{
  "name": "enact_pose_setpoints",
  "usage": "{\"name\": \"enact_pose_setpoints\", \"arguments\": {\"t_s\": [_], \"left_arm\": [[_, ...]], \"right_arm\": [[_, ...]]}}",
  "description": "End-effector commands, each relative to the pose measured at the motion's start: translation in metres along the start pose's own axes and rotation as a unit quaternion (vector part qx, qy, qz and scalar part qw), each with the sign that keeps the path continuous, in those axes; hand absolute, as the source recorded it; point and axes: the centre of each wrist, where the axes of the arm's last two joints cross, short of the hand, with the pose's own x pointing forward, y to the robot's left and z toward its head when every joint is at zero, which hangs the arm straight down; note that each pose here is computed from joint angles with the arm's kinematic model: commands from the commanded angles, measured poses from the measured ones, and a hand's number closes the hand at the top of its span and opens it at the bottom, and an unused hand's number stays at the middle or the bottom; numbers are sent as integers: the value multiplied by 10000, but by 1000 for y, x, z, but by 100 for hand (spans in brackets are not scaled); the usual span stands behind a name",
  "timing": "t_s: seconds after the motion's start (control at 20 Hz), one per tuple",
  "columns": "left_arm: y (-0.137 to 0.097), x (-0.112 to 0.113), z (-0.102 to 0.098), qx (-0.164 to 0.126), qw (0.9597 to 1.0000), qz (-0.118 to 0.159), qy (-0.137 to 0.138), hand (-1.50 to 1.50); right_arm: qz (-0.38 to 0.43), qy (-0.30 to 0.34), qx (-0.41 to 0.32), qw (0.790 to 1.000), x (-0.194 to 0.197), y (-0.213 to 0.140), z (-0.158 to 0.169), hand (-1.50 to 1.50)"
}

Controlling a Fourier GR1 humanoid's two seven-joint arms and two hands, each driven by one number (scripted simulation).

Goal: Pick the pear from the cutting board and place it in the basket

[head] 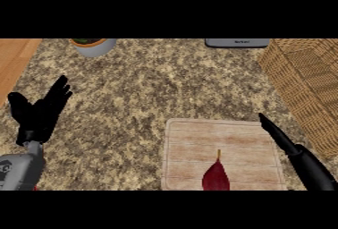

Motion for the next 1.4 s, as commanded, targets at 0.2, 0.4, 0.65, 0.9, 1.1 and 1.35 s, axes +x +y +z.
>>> {"name": "enact_pose_setpoints", "arguments": {"t_s": [0.2, 0.4, 0.65, 0.9, 1.1, 1.35], "left_arm": [[-1, 8, 5, 27, 10000, -46, -59, 0], [13, 17, -10, 46, 10000, 3, -66, 0], [18, -17, 5, -22, 10000, 61, 31, 0], [0, 5, 0, 54, 10000, 23, -37, 0], [14, -4, 6, 27, 10000, -6, 25, 0], [14, -1, 4, 29, 10000, 62, 20, 0]], "right_arm": [[232, 427, 321, 9983, -8, 35, -40, -150], [423, 593, 624, 9954, -30, 53, -37, -150], [616, 680, 680, 9935, -49, 49, -31, -150], [342, 344, 523, 9975, -64, 36, -28, -150], [122, 318, 805, 9962, -64, 49, -12, -150], [151, 124, 749, 9970, -40, 61, -15, -150]]}}
